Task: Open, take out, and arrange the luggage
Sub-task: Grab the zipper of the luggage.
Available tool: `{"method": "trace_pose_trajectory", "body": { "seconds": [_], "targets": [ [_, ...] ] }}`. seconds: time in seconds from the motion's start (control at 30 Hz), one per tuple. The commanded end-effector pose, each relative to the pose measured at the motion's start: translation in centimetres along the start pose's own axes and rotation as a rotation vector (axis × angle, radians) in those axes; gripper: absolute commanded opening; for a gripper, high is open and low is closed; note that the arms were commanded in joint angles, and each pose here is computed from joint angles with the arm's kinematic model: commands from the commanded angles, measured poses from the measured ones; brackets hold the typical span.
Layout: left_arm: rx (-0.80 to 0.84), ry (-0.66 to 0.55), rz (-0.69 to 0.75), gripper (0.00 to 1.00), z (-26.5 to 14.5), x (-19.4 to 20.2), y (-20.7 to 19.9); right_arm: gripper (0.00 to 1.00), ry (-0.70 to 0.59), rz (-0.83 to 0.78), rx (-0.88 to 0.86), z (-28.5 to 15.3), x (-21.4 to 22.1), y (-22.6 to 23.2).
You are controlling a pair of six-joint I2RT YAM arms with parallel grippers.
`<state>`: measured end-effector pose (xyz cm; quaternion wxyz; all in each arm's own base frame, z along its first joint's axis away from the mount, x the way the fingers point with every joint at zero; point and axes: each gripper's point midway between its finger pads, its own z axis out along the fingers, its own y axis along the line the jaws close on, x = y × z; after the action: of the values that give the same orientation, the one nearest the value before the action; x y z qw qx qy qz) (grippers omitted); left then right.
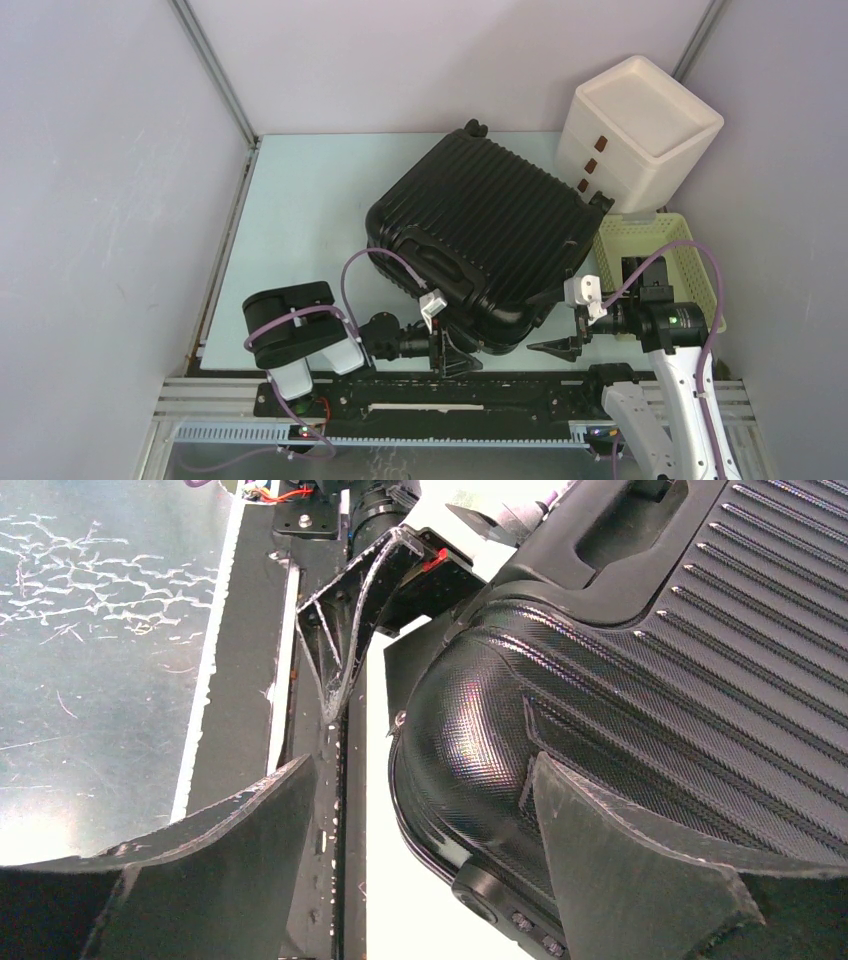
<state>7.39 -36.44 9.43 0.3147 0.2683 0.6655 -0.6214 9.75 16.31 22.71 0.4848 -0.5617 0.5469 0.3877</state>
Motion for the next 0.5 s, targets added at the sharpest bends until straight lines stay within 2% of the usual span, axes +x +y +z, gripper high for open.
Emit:
{"method": "trace_pose_trajectory", "body": {
  "seconds": [0.0,0.23,0.3,0.47],
  "targets": [
    [0.071,-0.051,0.000,0.63,1.7,-2.2,-1.4,0.88,-0.013,-0.020,0.005,0.0,-0.1,-0.3],
    [0.051,-0.078,-0.009,0.57,1.4,-2.8,-1.3,0.88,-0.010,-0.018,0.005,0.0,0.0,-0.4],
    [0.041,-0.089,-0.019,0.52,1.4,-3.0,-1.1,0.88,-0.008,-0.018,0.005,0.0,0.0,-0.4],
    [0.042,-0.110,-0.029,0.50,1.2,-3.6,-1.5,0.88,-0.007,-0.015,0.005,0.1,0.2,-0.5]
  ]
}}
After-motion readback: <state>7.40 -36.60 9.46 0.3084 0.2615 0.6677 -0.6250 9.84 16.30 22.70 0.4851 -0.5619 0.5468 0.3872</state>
